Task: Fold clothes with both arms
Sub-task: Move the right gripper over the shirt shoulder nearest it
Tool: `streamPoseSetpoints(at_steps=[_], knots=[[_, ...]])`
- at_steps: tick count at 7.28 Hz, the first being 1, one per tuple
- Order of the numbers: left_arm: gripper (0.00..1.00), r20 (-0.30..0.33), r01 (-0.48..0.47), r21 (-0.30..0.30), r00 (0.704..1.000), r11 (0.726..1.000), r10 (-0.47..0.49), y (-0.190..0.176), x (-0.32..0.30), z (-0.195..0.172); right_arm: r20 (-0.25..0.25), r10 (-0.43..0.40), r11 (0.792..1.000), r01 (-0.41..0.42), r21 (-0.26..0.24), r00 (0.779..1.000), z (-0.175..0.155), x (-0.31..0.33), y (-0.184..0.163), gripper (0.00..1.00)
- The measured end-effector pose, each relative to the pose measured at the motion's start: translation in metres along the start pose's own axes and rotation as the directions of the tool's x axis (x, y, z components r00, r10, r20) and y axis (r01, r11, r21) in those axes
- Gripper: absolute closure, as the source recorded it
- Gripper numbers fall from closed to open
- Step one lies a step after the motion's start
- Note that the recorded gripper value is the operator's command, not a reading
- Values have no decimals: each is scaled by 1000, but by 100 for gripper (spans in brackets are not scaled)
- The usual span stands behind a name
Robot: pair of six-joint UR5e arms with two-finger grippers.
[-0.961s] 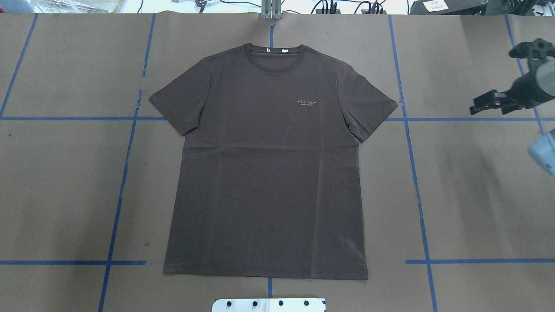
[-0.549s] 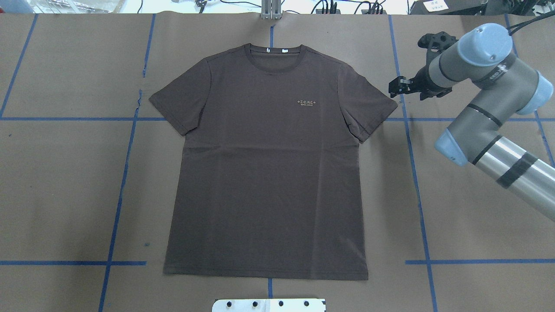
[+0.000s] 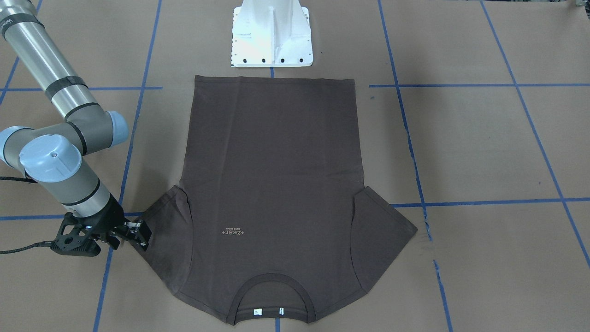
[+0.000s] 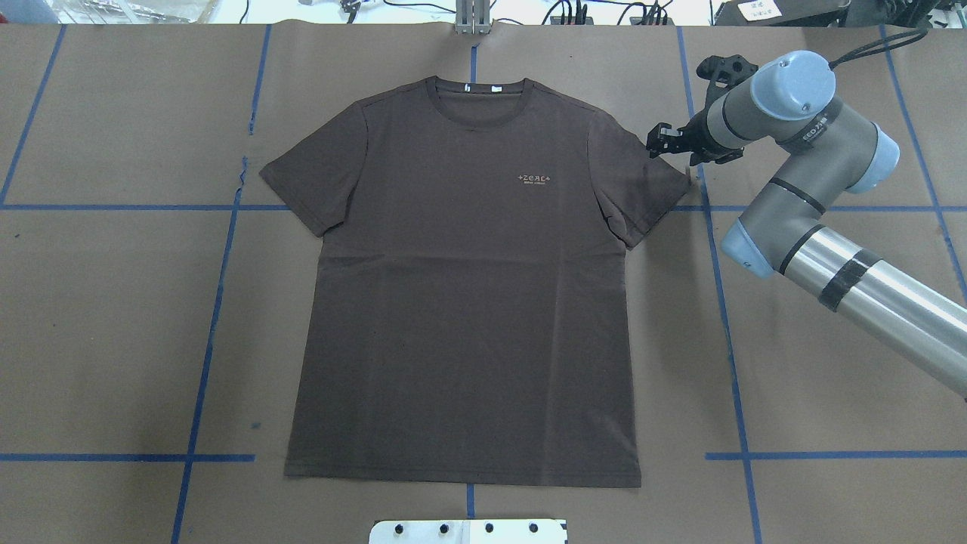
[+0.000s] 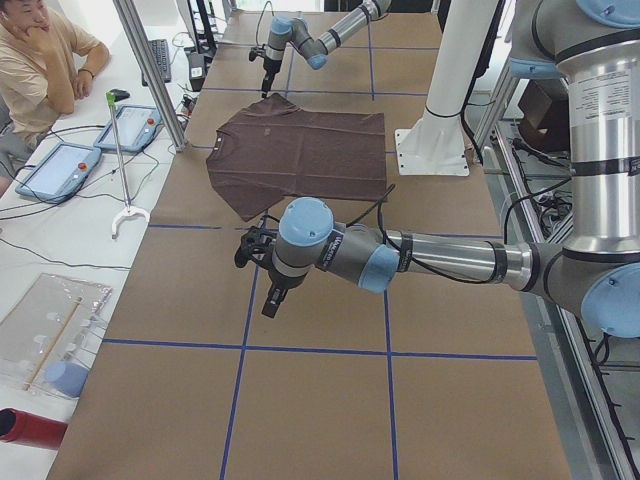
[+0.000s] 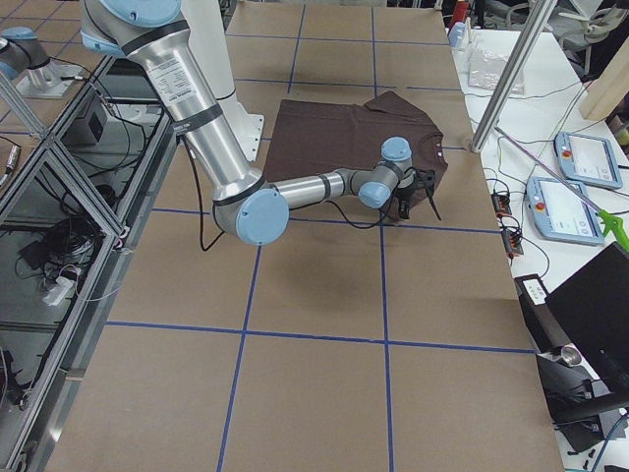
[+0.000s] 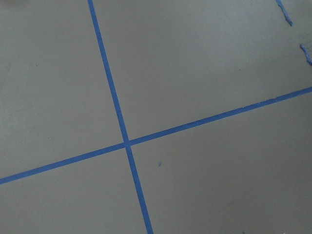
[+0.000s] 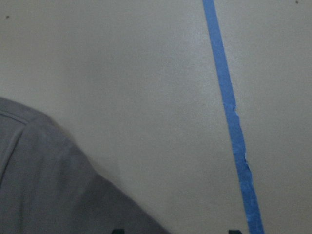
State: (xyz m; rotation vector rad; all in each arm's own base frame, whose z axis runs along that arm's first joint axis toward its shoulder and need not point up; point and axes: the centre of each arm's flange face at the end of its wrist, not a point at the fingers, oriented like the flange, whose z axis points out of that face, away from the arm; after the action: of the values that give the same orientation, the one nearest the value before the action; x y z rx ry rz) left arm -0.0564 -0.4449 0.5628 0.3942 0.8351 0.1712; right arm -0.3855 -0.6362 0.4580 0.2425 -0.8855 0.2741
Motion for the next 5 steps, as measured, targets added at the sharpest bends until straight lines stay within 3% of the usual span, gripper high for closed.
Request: streamPoseSetpoints(at_steps=[1,2,4,5], knots=[[0,-2,0,1,1000,1000,0,0,1,0,0,3,1000,-3,-1,1000,-4,9,6,23],[0,-3,0,1,1000,1000,0,0,1,0,-3,4,1000,-4,-4,1000,-6,18,12,37],[0,-4,3,1,1000,1000,-3,0,1,-1,-7,7,1000,-7,-12,1000,-4,23,20,46],[0,-4,8,1,1000,1000,-8,0,1,-1,-9,8,1000,-9,-16,1000,-3,23,22,56]])
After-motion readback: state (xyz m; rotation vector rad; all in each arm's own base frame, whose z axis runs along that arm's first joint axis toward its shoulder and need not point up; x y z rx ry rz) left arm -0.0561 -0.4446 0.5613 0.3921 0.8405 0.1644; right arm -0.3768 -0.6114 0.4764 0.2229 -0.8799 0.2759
